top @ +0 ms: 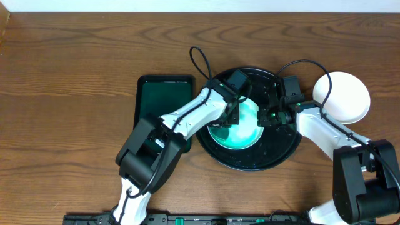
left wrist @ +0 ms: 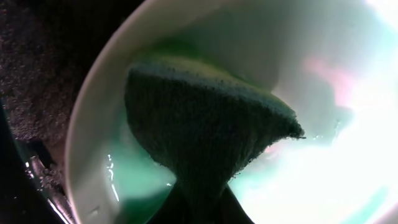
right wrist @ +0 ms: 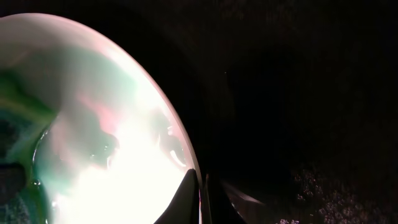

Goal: Clean dirty plates on tray and stack at the side
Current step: 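Scrub the pale-green plate with the sponge while right gripper holds rim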

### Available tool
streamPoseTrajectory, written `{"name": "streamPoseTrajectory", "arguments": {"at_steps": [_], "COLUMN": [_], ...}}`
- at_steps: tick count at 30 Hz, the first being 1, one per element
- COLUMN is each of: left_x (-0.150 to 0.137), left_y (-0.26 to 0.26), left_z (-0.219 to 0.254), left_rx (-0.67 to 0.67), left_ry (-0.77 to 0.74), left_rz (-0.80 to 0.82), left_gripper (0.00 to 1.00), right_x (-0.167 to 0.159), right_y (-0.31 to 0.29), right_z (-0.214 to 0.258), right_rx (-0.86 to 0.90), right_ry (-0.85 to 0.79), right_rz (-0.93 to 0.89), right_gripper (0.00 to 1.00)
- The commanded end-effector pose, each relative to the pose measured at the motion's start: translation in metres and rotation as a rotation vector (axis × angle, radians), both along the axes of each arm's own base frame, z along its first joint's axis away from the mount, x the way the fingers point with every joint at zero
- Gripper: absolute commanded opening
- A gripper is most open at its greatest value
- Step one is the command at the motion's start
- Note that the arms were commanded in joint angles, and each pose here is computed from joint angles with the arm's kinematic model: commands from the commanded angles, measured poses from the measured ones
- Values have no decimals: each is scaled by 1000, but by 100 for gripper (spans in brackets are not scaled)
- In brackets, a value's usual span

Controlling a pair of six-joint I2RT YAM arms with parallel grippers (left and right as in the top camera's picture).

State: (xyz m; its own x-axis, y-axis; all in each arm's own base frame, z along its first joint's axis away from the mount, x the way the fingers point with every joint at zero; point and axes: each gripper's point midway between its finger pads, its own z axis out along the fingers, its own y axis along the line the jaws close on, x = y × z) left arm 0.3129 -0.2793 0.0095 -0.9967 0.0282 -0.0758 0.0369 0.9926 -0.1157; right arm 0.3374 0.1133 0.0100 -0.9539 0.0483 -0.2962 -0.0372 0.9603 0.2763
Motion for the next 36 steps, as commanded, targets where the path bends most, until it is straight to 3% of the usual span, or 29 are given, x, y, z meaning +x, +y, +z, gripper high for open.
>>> {"name": "streamPoseTrajectory", "arguments": {"at_steps": [1,8,16,24,36], "left_x": [-25,-38,-13,13,9], "left_y": [-9,-37,-39,-12,1], "left_z": [-45,-20,60,81,16], "left_rx": [19,-164,-296,-167,-36], "left_ry": [111,202,38,-145,-48], "left_rz": [-23,-57,-65,-21,12], "left_gripper": [7,7,7,7,7], "right_x": [-7,-7,-7,-7,-7], "right_y": [13,13,13,13,13], "right_z": [0,0,0,0,0], "right_rx": [32,32,32,32,32], "right_ry": [10,10,10,10,10], "right_rz": [34,34,34,34,34], "right_gripper": [1,1,1,1,1]}}
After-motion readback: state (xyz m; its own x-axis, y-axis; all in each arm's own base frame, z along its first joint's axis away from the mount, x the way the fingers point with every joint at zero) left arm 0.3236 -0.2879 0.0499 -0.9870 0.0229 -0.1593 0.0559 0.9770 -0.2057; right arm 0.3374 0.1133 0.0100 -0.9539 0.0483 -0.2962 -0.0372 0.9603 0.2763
